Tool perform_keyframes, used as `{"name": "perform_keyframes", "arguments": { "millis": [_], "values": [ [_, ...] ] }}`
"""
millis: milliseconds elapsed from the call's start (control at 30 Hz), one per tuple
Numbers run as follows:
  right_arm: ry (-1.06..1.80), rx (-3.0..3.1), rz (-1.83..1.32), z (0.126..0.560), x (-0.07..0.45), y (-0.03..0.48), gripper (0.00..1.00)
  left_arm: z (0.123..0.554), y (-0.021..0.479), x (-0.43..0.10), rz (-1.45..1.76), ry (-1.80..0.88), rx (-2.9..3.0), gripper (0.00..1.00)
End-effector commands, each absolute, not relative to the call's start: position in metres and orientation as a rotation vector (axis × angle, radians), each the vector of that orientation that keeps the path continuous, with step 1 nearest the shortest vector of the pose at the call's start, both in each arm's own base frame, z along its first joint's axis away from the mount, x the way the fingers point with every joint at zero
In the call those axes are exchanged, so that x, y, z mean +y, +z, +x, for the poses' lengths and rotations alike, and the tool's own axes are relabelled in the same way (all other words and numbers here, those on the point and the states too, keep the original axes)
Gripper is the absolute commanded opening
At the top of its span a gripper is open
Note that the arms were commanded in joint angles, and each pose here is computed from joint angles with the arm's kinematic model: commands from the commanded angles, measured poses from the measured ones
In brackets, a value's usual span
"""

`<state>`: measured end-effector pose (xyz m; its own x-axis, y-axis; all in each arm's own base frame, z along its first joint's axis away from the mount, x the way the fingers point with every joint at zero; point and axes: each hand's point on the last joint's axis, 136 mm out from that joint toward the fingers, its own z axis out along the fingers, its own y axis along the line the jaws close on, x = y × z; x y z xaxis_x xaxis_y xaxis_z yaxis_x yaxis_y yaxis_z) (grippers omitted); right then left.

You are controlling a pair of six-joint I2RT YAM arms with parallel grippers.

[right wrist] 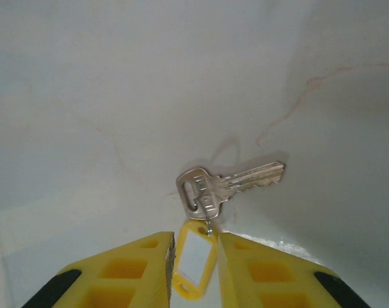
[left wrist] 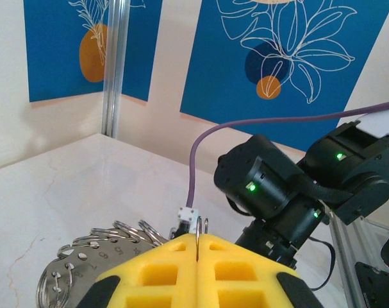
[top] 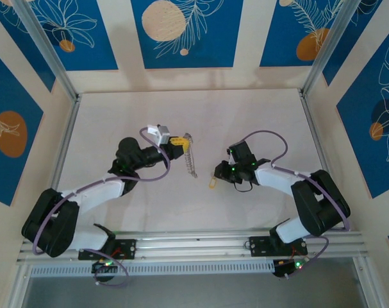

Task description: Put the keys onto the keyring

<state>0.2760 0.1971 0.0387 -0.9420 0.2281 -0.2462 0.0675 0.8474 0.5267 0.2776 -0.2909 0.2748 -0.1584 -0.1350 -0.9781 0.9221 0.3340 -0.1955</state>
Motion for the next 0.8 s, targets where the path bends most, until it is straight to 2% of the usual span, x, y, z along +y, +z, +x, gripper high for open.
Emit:
{"name": "perform_keyframes", "arguments": {
  "millis": [0, 767],
  "values": [
    [0.711, 2.739, 0.239, 0.28, 0.199, 0.036, 0.26, 0.269, 0.297, -0.287, 0.795, -1.077, 1.299, 0.0],
    [0.707, 2.76, 0.215, 0.289, 0.212, 0.027, 0.24, 0.268, 0.294, -0.286, 0.795, -1.069, 1.293, 0.0]
  ]
}}
